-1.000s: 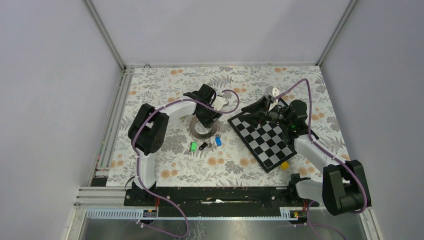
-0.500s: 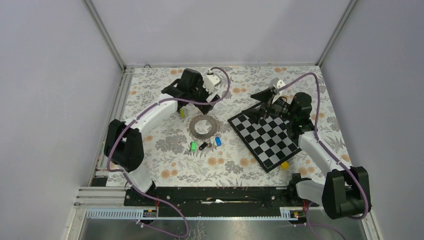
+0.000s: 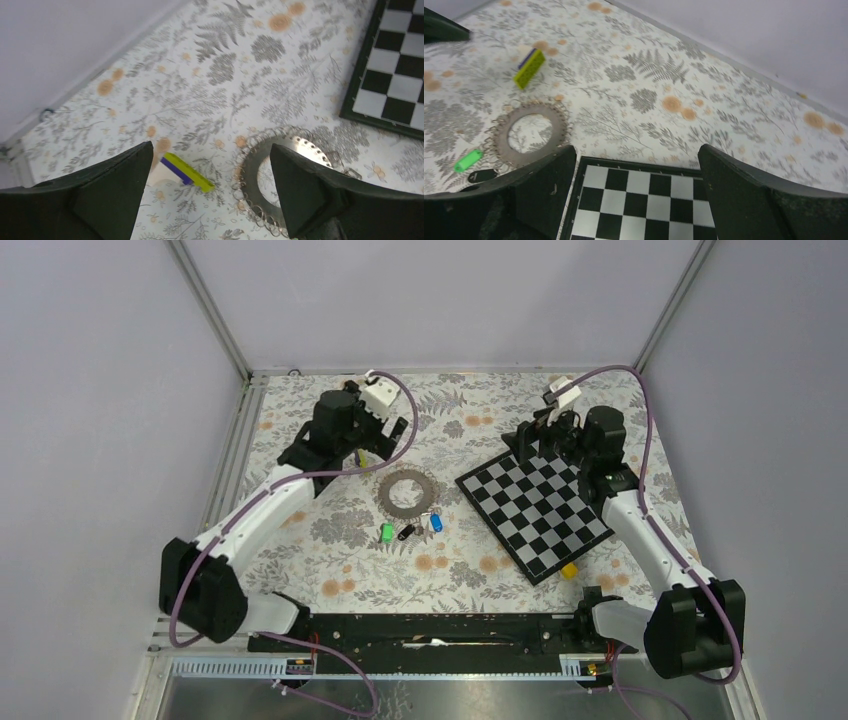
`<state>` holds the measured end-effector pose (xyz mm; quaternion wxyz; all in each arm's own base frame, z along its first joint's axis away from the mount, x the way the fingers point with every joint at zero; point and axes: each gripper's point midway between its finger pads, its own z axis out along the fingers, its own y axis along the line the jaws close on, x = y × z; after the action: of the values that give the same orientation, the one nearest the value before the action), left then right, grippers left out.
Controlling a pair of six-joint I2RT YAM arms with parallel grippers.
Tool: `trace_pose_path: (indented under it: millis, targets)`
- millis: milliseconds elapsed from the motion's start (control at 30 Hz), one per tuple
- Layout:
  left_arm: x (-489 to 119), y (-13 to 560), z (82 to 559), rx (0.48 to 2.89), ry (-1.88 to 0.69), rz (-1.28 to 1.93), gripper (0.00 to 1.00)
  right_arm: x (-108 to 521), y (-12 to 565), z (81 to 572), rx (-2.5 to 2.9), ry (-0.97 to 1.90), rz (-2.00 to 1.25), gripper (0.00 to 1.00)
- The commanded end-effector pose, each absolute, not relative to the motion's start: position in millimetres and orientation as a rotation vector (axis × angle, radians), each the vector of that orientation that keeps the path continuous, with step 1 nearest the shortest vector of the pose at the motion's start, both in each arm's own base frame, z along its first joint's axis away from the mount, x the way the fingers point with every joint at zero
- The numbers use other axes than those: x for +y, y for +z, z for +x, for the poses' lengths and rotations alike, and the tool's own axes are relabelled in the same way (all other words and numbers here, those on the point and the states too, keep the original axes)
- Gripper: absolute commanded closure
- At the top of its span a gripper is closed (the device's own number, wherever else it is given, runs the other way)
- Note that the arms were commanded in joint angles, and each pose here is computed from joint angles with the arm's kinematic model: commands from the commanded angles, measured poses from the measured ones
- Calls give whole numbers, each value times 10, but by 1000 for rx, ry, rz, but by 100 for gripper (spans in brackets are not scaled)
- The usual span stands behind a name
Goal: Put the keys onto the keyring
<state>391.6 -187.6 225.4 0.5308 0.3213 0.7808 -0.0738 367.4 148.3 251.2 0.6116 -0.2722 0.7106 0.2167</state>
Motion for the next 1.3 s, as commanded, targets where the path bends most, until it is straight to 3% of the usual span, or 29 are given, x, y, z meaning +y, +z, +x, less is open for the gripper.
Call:
trace_pose_path:
  millis: [0, 767, 933, 1267]
  targets:
    - [-1583, 2907, 3995, 1675, -66, 502, 1, 1184, 2557, 3783, 1716, 338, -504, 0]
    - [-1272, 3073, 3417, 1684, -100, 433, 1, 940, 2602, 3109, 1754, 286, -420, 1]
    - [-1333, 3114, 3293, 1668, -188, 410, 1, 879, 2576, 3109, 1751, 261, -395, 1]
    - [-1181, 3215, 3395, 1706, -104, 325, 1, 722, 2579, 3163, 1702, 140, -395, 1]
